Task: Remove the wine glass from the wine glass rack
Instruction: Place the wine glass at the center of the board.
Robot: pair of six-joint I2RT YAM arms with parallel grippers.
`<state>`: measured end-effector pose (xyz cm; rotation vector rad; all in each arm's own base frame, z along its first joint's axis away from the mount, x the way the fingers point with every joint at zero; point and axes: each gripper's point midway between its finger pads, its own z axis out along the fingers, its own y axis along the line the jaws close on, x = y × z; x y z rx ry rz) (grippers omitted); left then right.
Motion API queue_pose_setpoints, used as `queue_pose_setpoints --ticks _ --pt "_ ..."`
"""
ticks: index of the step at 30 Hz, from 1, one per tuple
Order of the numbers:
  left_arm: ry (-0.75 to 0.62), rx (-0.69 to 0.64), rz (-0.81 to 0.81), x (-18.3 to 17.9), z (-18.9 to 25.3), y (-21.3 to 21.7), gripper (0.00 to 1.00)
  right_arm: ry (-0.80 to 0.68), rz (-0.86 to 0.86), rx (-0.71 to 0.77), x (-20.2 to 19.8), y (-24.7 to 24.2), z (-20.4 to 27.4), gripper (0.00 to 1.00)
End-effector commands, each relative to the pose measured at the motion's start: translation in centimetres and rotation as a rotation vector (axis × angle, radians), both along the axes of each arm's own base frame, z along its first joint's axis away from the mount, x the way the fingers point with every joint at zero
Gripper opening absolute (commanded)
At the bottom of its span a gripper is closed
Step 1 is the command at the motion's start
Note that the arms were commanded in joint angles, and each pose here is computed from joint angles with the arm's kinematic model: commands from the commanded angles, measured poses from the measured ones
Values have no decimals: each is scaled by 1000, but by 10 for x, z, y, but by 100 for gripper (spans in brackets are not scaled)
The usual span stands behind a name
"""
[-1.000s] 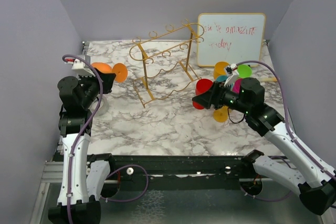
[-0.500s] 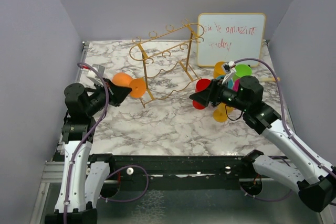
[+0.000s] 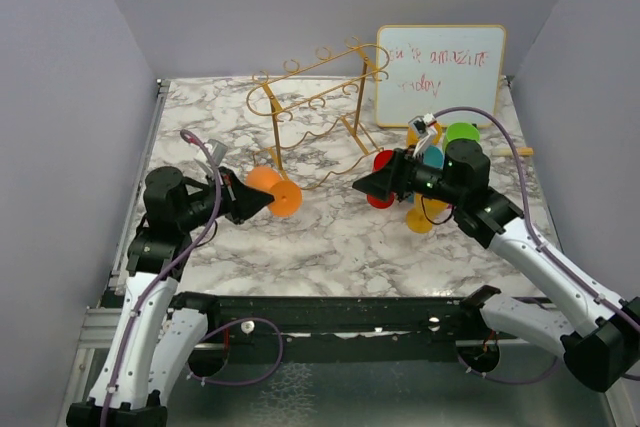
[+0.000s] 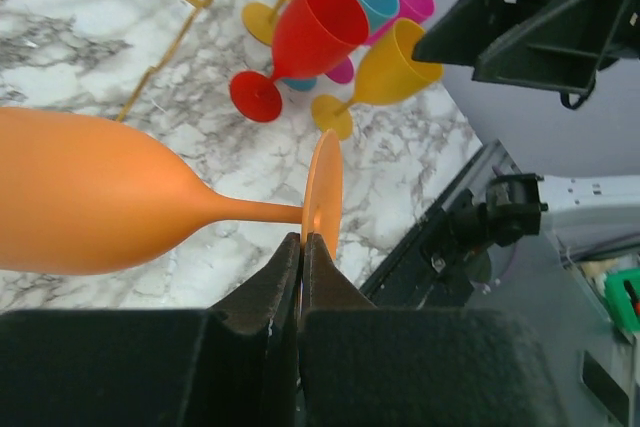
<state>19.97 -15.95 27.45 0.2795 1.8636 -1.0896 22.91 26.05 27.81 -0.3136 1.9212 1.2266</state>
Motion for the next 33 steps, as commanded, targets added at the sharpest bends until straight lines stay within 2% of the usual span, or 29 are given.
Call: queue_pose_setpoints --ticks 1,7,13,16,23,28,31,33 --pt "66 10 -98 -13 -15 -20 0 1 63 37 -2 11 12 67" --pt "76 22 -148 -22 -18 -37 0 40 159 78 -9 24 2 67" --pt "73 20 -183 -29 -18 -45 0 74 331 166 -28 42 3 66" --pt "69 -15 -202 -27 -14 -52 0 72 400 148 -38 57 -2 66" --pt "24 -47 -210 -13 -12 -64 0 91 415 75 -42 75 -27 61" --pt "38 -31 -207 -7 -25 -67 0 101 444 89 -48 76 -35 45" --pt "18 -38 -198 -5 -28 -67 0 95 452 95 -48 77 -36 29" --pt "19 -53 -203 -5 -29 -69 0 103 462 102 -49 77 -37 26"
